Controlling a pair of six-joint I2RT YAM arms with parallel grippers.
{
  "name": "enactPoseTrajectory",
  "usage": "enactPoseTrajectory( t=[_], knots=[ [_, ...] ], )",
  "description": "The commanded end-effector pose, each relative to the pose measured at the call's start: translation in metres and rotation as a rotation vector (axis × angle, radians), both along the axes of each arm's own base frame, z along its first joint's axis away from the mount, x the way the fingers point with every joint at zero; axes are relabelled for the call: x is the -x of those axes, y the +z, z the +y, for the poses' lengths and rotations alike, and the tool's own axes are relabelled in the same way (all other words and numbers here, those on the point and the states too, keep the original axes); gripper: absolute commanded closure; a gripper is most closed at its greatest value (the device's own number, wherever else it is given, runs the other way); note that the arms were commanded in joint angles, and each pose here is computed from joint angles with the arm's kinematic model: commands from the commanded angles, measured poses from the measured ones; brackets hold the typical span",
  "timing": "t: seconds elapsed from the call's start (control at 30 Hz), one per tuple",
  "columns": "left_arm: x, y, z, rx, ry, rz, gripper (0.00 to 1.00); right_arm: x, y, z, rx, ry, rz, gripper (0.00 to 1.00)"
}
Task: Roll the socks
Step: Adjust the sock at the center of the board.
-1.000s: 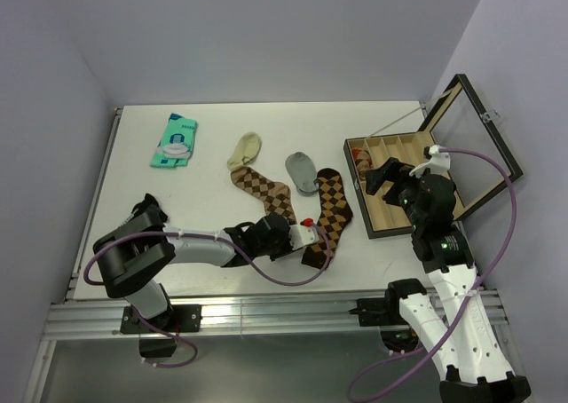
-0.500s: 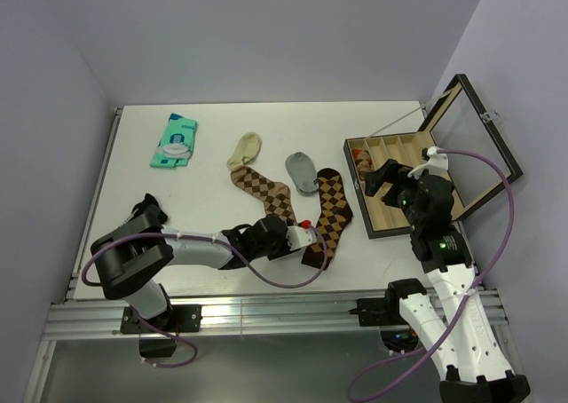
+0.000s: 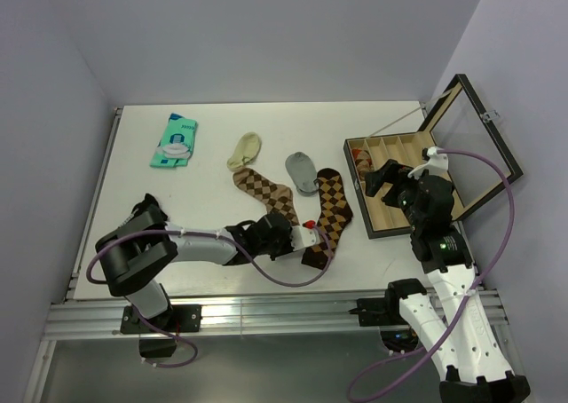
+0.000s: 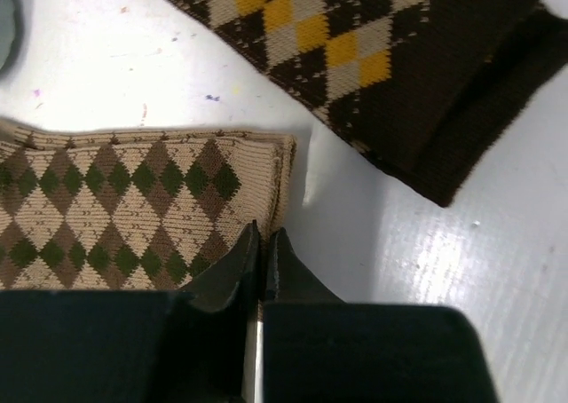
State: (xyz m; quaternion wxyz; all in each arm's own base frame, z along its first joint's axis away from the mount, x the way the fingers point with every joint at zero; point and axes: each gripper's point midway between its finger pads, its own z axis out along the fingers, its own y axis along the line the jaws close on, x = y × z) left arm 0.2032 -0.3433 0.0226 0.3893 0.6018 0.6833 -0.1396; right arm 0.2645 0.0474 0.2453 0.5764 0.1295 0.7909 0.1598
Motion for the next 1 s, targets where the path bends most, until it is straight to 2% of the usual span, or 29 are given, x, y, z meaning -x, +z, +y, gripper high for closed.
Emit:
enactPoseTrajectory(
  t=[0.0, 0.1, 0.17, 0.3, 0.37, 0.5, 0.63, 0.77, 0.97],
  knots=[
    [0.021, 0.006, -0.002, -0.015, -0.094, 0.098, 0.96, 0.0, 0.005, 0.002, 0.007, 0.017, -0.025, 0.04],
    [0.034, 0.015, 0.004, -0.043, -0.17, 0.207, 1.0, -0.001, 0.006, 0.007, 0.004, 0.042, -0.023, 0.05],
    [0.032, 0.03, 0.006, -0.011, -0.208, 0.265, 1.0, -0.001, 0.008, 0.012, -0.001, 0.071, -0.031, 0.06],
    [0.042, 0.039, 0.039, -0.043, -0.271, 0.445, 1.0, -0.002, 0.008, 0.022, -0.019, 0.128, -0.043, 0.07],
    [0.03, 0.045, 0.05, -0.03, -0.285, 0.471, 1.0, -0.002, 0.008, 0.028, -0.022, 0.153, -0.056, 0.07],
    [0.048, 0.048, 0.078, -0.036, -0.36, 0.629, 1.0, 0.0, 0.004, 0.048, -0.019, 0.208, -0.067, 0.07],
    [0.062, 0.043, 0.104, -0.057, -0.406, 0.804, 1.0, 0.003, -0.002, 0.082, 0.029, 0.278, -0.078, 0.08],
    [0.058, 0.05, 0.117, -0.008, -0.414, 0.945, 1.0, 0.024, -0.013, 0.135, 0.04, 0.457, -0.108, 0.09],
    [0.048, 0.041, 0.117, 0.031, -0.377, 1.086, 1.0, 0.045, -0.048, 0.173, 0.017, 0.574, -0.126, 0.11]
  ],
)
